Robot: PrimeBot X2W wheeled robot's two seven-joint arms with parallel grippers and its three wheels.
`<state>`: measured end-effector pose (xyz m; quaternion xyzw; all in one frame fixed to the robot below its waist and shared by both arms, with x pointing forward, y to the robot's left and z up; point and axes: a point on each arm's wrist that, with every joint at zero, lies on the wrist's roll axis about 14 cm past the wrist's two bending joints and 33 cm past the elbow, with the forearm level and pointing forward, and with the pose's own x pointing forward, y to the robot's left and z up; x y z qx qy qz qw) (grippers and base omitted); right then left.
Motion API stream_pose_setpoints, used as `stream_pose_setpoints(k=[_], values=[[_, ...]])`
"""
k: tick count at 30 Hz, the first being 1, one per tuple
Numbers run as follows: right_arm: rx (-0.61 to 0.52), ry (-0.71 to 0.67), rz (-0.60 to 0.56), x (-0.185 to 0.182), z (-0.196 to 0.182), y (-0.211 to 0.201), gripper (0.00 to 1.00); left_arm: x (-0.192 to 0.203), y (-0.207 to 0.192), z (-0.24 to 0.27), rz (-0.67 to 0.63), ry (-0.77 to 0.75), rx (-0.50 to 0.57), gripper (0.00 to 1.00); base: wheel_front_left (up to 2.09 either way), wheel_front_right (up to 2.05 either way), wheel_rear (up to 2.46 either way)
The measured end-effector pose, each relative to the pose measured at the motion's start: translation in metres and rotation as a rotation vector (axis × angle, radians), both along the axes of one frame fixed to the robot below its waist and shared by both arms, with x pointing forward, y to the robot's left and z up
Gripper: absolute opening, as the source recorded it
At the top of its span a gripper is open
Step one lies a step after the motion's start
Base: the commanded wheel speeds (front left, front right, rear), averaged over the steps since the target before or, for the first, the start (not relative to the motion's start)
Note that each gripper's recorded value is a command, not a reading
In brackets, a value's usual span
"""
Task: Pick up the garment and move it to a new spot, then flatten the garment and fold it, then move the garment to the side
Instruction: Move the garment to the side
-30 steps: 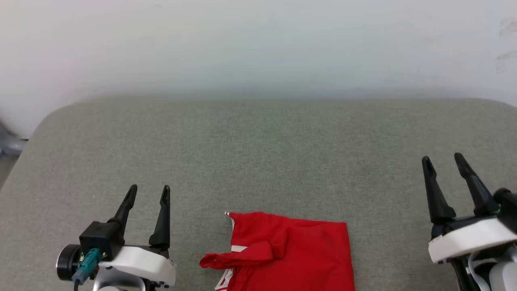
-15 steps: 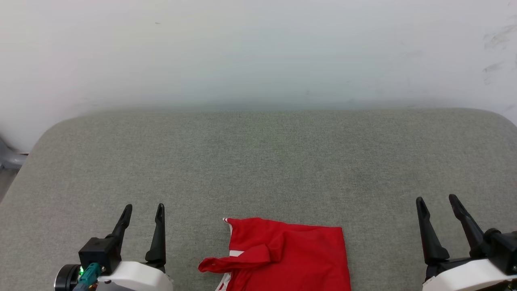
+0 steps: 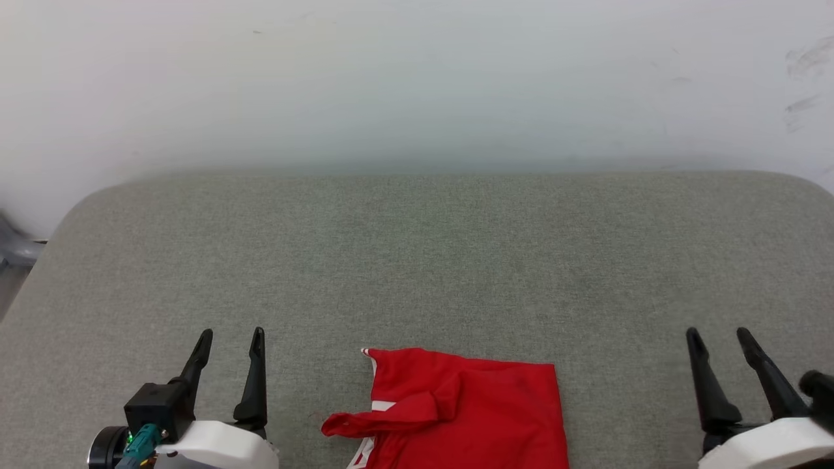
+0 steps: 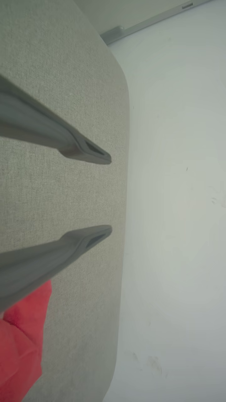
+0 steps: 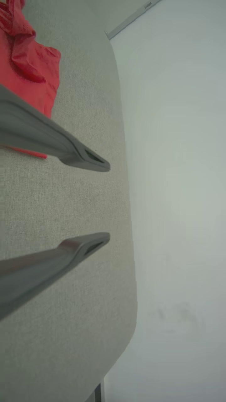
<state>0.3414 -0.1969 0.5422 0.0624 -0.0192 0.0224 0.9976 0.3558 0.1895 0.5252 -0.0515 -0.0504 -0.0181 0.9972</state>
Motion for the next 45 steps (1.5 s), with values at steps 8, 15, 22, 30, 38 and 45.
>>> stream_pose_setpoints(k=[8,15,22,30,38,45], values=[[0.331,0.376,-0.02,-0.003,-0.071,-0.026,1.0,0.007,0.004,0.004,0.004,-0.014,-0.004,1.0,0.0,0.0,0.0],[0.497,0.753,0.197,-0.014,-0.124,0.027,1.0,0.025,0.005,0.01,0.01,-0.036,-0.016,1.0,0.0,0.0,0.0],[0.579,0.926,0.377,-0.008,-0.15,0.088,1.0,0.04,0.005,-0.002,0.019,-0.01,-0.023,1.0,0.0,0.0,0.0],[0.598,1.114,0.487,-0.022,-0.182,0.12,1.0,0.047,0.017,-0.014,0.054,0.019,-0.021,1.0,0.0,0.0,0.0],[0.586,1.069,0.523,-0.01,-0.174,0.131,0.0,0.05,0.015,-0.016,0.048,0.02,-0.022,1.0,0.0,0.0,0.0],[0.469,0.882,0.543,0.011,-0.134,0.117,0.0,0.045,0.009,-0.008,0.02,-0.003,0.009,1.0,0.0,0.0,0.0]])
